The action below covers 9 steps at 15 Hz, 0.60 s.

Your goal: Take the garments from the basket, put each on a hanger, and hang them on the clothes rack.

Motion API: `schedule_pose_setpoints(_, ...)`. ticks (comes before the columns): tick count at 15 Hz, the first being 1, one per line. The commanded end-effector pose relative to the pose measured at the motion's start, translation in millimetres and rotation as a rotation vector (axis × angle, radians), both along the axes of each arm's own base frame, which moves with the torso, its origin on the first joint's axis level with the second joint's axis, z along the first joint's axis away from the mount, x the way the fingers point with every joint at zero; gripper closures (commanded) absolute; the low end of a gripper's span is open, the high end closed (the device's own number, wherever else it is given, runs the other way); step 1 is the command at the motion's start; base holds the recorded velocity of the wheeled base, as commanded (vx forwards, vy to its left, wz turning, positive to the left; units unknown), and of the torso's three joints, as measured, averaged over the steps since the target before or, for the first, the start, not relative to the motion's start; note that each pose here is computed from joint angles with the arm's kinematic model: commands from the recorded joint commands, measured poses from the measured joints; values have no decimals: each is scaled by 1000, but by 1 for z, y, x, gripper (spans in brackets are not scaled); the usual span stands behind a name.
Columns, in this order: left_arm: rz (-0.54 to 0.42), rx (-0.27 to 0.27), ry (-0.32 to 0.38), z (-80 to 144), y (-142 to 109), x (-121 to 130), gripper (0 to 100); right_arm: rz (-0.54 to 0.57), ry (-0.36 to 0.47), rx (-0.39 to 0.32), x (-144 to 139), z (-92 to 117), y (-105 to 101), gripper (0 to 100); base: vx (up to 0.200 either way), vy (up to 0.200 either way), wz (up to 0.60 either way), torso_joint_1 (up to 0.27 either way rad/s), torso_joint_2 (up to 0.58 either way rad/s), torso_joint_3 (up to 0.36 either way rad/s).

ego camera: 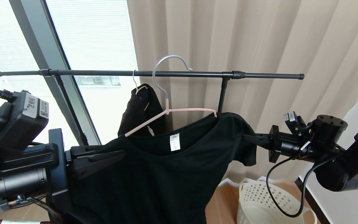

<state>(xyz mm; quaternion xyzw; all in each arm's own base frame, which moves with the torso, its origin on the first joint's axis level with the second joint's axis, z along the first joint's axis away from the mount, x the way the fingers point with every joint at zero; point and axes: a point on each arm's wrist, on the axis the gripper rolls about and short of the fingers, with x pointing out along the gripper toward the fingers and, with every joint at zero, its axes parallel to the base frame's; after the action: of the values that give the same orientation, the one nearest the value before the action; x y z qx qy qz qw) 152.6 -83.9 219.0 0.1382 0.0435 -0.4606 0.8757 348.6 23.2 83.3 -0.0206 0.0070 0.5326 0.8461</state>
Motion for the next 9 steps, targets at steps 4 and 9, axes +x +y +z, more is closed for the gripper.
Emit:
schedule_pose_setpoints(4, 35, -3, -7, -1, 8, -3, 100, -42, -23, 4, 4, 7, -15, 100, 0, 0, 0, 0, 0, 0)
schedule_pose_setpoints(9, 38, 6, 15, -6, 7, 0, 100, -33, -10, 7, -2, 9, -11, 100, 0, 0, 0, 0, 0, 0)
